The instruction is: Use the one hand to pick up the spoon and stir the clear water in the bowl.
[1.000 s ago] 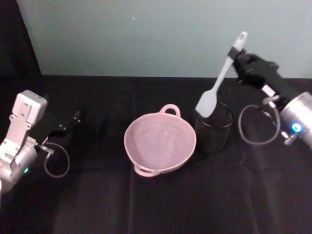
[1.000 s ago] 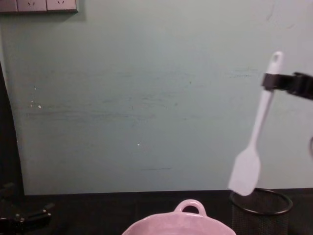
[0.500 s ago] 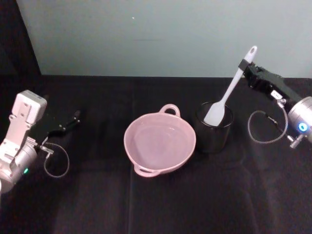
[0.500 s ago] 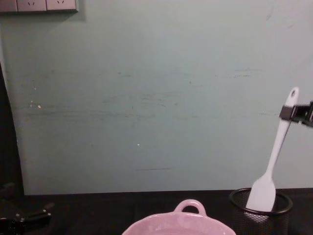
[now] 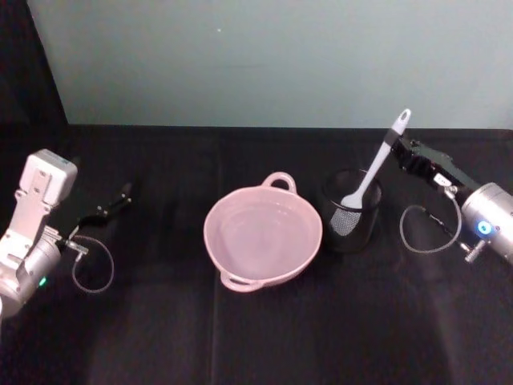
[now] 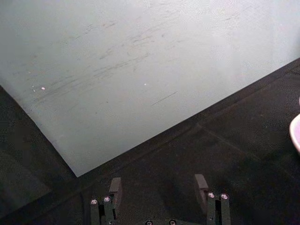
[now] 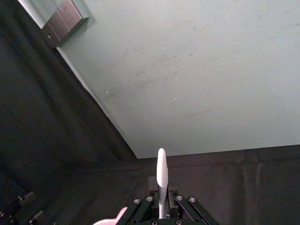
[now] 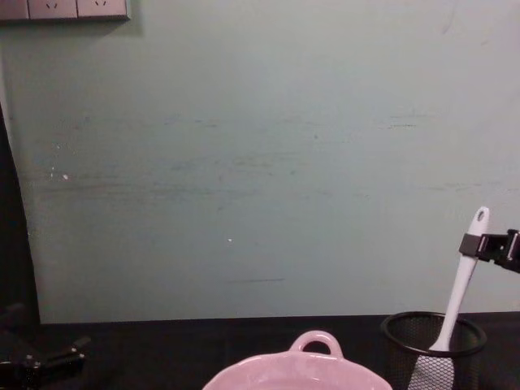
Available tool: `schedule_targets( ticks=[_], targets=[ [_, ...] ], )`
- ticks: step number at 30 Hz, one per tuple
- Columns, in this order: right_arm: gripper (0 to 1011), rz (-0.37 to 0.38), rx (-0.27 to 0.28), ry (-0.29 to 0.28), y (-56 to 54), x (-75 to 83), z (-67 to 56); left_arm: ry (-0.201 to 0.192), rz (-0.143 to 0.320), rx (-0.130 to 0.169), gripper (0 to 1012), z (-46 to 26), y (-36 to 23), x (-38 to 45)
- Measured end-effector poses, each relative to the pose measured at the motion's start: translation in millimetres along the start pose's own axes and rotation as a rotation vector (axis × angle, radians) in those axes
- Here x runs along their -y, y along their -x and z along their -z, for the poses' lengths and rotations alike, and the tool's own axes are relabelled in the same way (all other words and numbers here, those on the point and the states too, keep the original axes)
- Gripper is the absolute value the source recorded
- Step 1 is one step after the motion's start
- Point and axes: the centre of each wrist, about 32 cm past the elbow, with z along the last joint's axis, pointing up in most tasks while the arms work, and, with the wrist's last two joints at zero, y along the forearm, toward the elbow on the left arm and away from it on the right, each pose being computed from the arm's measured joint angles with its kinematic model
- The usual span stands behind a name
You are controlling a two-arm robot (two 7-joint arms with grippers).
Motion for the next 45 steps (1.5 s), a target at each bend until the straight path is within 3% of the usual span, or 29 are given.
schedule_targets(
  ticks=[11, 22, 42, 45],
  targets=[
    [110, 0.003, 0.009, 0.013, -3.0, -2.0, 7.9, 0.000, 0.000, 0.000, 1011, 0.0, 0.0, 0.0],
    [134, 0.006, 0.001, 0.012, -4.0, -2.2, 8.4, 0.000, 0.000, 0.000, 1011, 0.0, 0.0, 0.0],
    [759, 0.005, 0.005, 0.012, -3.4, -2.1, 8.1, 0.000, 0.000, 0.000, 1011, 0.0, 0.0, 0.0],
    [868, 0.010, 0.051, 0.014, -2.5, -1.7, 7.6, 0.000, 0.000, 0.000, 1011, 0.0, 0.0, 0.0]
  ],
)
